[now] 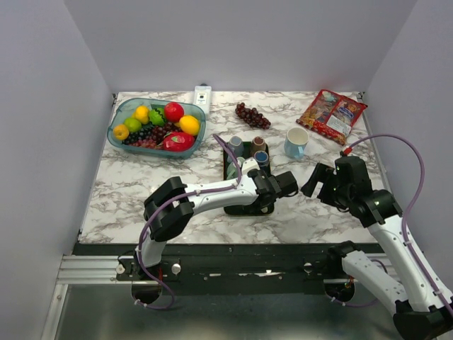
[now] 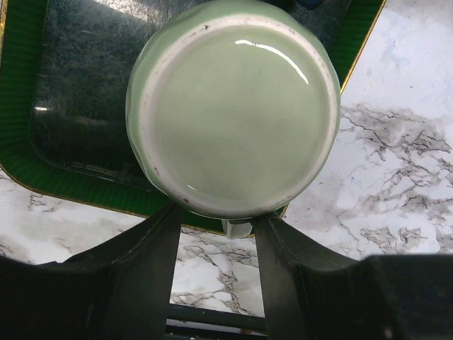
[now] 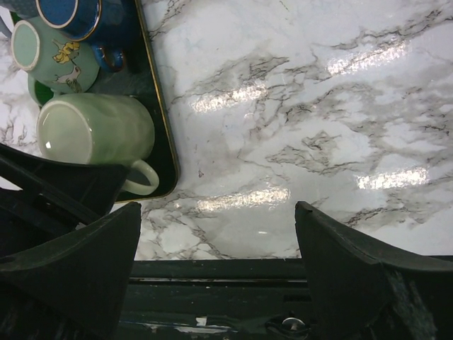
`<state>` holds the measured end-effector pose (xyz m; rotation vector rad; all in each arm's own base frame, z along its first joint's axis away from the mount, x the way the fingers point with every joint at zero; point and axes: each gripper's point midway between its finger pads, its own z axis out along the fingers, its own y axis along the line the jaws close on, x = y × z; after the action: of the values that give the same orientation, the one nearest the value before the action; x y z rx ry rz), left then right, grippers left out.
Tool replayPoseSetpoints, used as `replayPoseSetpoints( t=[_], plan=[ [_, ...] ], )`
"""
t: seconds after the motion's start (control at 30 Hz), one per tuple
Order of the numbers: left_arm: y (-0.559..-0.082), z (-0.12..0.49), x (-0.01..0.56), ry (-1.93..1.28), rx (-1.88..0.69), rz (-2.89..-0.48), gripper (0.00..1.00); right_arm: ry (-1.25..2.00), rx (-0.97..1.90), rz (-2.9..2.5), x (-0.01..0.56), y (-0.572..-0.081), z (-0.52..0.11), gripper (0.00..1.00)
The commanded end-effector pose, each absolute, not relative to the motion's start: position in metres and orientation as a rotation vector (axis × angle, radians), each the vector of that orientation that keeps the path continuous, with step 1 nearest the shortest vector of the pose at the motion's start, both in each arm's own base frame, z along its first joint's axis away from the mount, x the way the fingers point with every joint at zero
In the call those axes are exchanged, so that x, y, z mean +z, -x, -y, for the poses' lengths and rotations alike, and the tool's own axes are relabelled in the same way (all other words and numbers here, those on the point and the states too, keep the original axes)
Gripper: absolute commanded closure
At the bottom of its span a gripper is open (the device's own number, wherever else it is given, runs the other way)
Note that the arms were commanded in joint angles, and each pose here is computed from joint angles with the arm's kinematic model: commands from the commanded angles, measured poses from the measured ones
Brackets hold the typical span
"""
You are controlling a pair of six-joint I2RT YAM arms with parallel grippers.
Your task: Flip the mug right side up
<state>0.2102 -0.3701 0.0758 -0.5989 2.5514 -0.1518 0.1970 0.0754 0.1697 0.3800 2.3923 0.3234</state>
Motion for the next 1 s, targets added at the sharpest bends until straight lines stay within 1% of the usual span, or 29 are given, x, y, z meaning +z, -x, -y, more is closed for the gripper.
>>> replayPoseSetpoints(
  t=[0.0,0.17,0.27,0.3,0.4,0.43,0.5,0.57,0.6,0.77,0.97],
  plan=[
    [-0.225,0.357,0.078,0.578,-0.083,-2.497,0.46,-0.383,0.358,-2.386,0.167,-0.197,-0.080,0.05],
    [-0.231,0.355,0.075,0.568,-0.072,-2.501,0.47,-0.381,0.351,-2.392,0.164,-0.195,-0.079,0.05],
    [-0.232,0.355,0.072,0.557,-0.070,-2.510,0.54,-0.381,0.350,-2.394,0.162,-0.195,-0.079,0.05],
    [-0.234,0.356,0.071,0.557,-0.076,-2.513,0.60,-0.381,0.349,-2.395,0.162,-0.195,-0.079,0.05],
    [-0.233,0.357,0.067,0.554,-0.070,-2.526,0.70,-0.381,0.346,-2.393,0.161,-0.194,-0.078,0.05],
    [-0.233,0.357,0.067,0.554,-0.068,-2.526,0.72,-0.379,0.346,-2.392,0.161,-0.194,-0.078,0.05],
    [-0.233,0.357,0.067,0.552,-0.065,-2.528,0.80,-0.378,0.342,-2.391,0.161,-0.194,-0.077,0.05],
    [-0.233,0.356,0.067,0.549,-0.060,-2.527,0.98,-0.377,0.346,-2.387,0.161,-0.194,-0.077,0.05],
    [-0.234,0.356,0.071,0.548,-0.063,-2.520,1.00,-0.375,0.346,-2.389,0.161,-0.193,-0.077,0.05],
    [-0.237,0.359,0.095,0.458,-0.088,-2.483,1.00,-0.355,0.376,-2.375,0.166,-0.193,-0.081,0.05],
    [-0.233,0.358,0.120,0.451,-0.173,-2.442,1.00,-0.320,0.453,-2.348,0.178,-0.189,-0.089,0.05]
  ],
)
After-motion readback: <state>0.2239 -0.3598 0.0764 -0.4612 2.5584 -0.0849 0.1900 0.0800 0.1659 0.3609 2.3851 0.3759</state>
